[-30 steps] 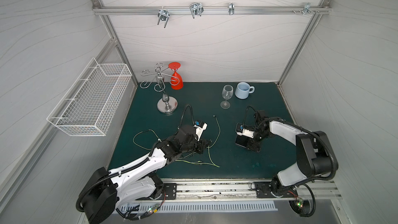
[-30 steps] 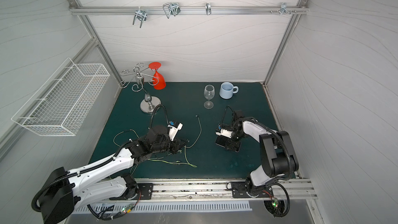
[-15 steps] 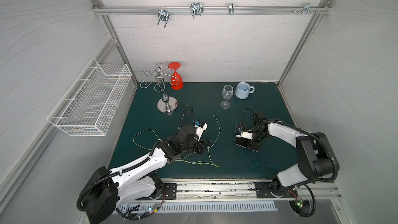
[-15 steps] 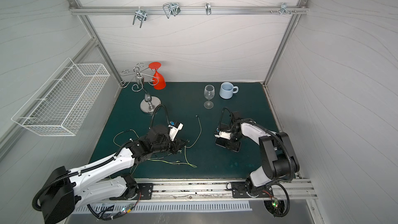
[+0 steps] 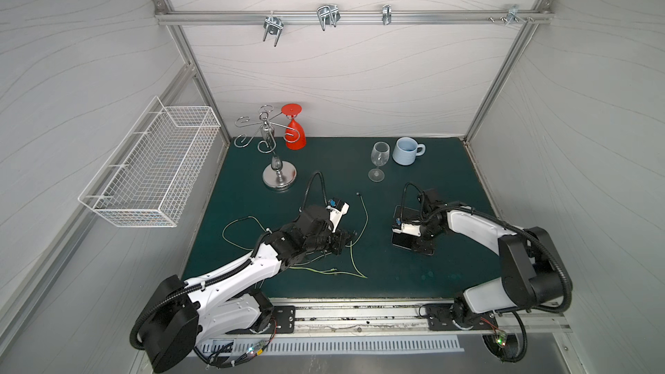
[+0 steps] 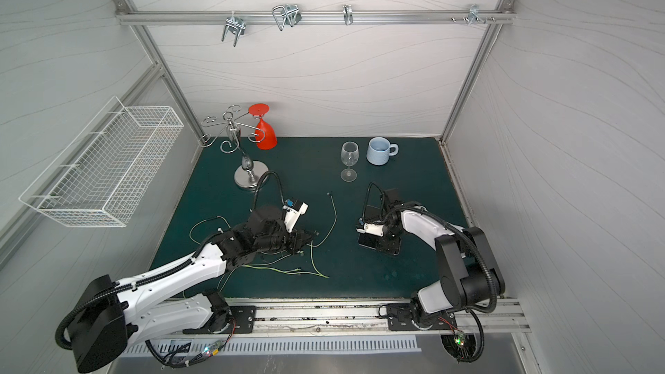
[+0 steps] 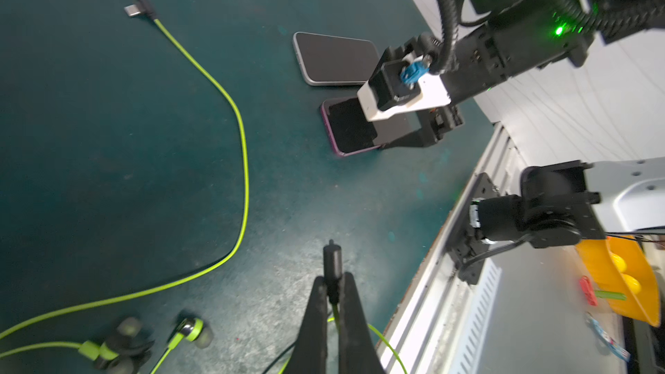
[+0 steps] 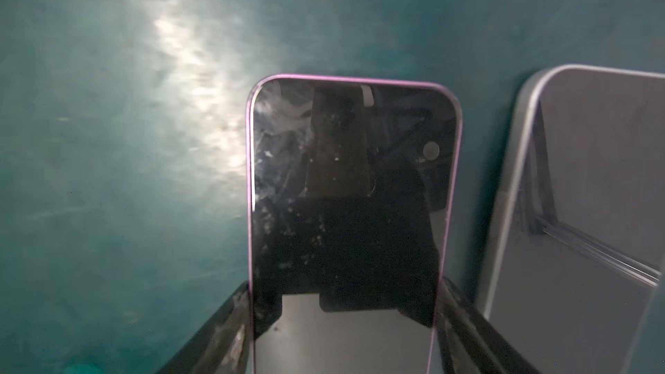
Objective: Plug wired earphones into phones
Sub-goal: Pick up the phone at the center of the board, then insert the wired earphone into the phone, then place the phone at the center of the board.
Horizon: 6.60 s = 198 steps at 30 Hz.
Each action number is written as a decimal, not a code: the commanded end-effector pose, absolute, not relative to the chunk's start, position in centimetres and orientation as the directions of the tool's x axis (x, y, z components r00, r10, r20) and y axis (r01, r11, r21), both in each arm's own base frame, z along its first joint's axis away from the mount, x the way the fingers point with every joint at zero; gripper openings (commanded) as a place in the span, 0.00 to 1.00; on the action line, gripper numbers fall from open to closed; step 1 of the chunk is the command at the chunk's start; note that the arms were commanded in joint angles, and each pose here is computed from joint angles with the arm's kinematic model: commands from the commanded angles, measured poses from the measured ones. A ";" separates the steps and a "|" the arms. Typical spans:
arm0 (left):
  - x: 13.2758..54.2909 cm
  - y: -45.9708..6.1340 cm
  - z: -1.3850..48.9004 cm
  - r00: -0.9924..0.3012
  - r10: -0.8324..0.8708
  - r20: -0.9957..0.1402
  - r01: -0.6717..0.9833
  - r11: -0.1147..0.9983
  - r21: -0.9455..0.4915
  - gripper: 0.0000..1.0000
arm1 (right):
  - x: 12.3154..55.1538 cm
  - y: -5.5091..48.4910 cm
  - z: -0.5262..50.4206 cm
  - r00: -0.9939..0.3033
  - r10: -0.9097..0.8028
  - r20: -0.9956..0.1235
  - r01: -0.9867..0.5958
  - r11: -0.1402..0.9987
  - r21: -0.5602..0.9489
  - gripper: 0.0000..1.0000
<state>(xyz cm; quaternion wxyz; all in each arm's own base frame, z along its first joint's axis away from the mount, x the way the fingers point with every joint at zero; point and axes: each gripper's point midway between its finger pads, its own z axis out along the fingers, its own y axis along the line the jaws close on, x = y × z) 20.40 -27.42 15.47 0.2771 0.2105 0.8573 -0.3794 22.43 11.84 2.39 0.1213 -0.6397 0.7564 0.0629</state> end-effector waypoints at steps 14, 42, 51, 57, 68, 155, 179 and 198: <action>20.3 -32.4 26.2 -0.767 0.163 -0.620 0.626 0.402 -0.668 0.00 | 22.5 16.5 17.5 0.147 -0.742 -0.654 -0.821 0.277 -0.499 0.47; 22.7 -33.4 28.3 -0.751 0.049 -0.658 0.619 0.399 -0.677 0.00 | 19.2 19.7 23.4 0.293 -0.562 -0.773 -0.788 0.316 -0.528 0.48; 22.8 -33.2 28.4 -0.752 0.031 -0.658 0.612 0.403 -0.681 0.00 | 20.1 19.7 23.2 0.268 -0.563 -0.782 -0.778 0.352 -0.520 0.48; 22.9 -33.1 27.0 -0.768 0.048 -0.639 0.592 0.434 -0.679 0.00 | 20.4 19.9 23.5 0.273 -0.556 -0.785 -0.775 0.357 -0.522 0.47; 22.9 -33.0 26.3 -0.770 0.072 -0.634 0.593 0.450 -0.668 0.00 | 20.4 20.2 23.5 0.276 -0.549 -0.789 -0.780 0.352 -0.518 0.48; 21.6 -33.3 24.0 -0.807 0.164 -0.568 0.576 0.438 -0.691 0.00 | 19.6 21.4 25.2 0.375 -0.542 -0.752 -0.778 0.258 -0.573 0.46; 22.8 -25.9 26.2 -0.614 0.041 -0.788 0.600 0.673 -0.433 0.56 | 17.4 15.4 15.1 0.151 -0.777 -0.612 -0.906 0.139 -0.399 0.44; 23.1 -20.5 22.5 -0.633 0.027 -0.773 0.427 0.846 -0.319 0.52 | 17.6 11.0 4.7 -0.179 -0.823 -0.539 -0.955 0.277 -0.107 0.48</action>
